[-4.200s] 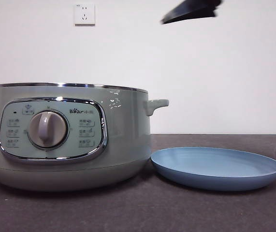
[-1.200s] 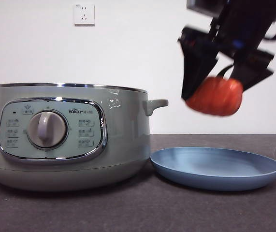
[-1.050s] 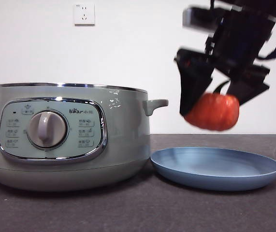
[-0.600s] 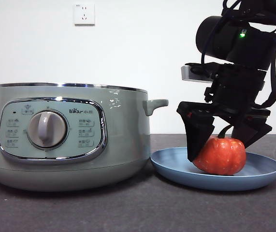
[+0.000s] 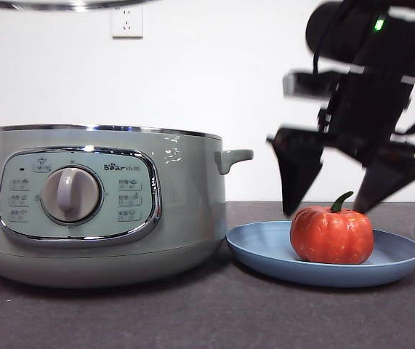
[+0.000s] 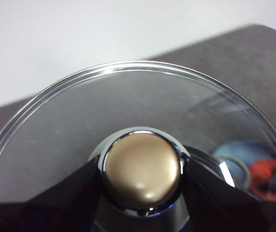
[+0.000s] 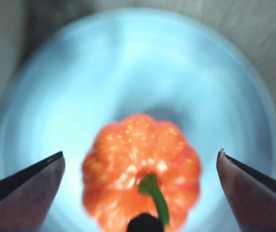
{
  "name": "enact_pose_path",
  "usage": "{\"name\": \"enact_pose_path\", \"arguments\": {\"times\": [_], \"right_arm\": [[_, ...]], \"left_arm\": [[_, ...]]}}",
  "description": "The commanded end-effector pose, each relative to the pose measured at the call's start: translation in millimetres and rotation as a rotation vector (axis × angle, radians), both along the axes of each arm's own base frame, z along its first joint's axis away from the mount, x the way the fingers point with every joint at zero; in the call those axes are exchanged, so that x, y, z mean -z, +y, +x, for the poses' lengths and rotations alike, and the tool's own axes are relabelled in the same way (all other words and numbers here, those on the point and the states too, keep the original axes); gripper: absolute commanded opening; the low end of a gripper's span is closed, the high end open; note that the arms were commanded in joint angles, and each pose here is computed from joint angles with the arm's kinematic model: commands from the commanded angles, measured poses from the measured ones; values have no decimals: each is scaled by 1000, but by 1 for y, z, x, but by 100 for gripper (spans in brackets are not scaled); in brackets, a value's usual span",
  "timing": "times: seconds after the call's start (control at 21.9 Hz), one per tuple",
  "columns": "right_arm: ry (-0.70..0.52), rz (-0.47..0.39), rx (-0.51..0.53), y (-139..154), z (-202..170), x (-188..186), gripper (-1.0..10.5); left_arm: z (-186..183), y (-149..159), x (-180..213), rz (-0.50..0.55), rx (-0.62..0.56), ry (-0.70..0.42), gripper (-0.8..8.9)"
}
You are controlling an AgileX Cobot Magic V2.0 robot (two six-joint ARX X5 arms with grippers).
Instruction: Take the pumpkin out from the steamer,put the pumpkin in the blue plate,close the lid
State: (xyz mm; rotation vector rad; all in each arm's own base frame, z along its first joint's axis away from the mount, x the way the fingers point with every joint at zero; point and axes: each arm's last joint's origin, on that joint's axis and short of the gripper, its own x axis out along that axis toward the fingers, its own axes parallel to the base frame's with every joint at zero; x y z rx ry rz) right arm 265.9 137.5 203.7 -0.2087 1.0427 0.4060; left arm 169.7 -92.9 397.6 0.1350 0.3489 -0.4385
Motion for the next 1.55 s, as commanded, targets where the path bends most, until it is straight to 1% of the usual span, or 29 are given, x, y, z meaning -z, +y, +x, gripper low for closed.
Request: {"name": "enact_pose_path", "arguments": {"times": [0.05, 0.18, 0.36, 0.55, 0.73, 0.91, 1.55], "right_arm": [[-47, 32, 10, -5, -11, -19, 599], [-154, 88, 13, -14, -28, -53, 599], [-298, 175, 28, -28, -54, -93, 598], [-413, 244, 44, -41, -78, -120, 598], [-500, 253, 79, -50, -94, -135, 598], [-529, 269, 80, -54, -101, -140, 598], [-523, 268, 80, -54, -102, -140, 598]], "left_arm": [[6, -5, -4, -33, 34, -8, -8], [21, -15, 7, -39, 70, 65, -8], [40, -25, 23, -5, 68, 134, -8], [57, -34, 40, 34, 51, 194, -9], [71, -41, 55, 64, 42, 239, -9], [77, -44, 62, 77, 40, 263, -9], [76, -45, 87, 78, 34, 322, -9]]}}
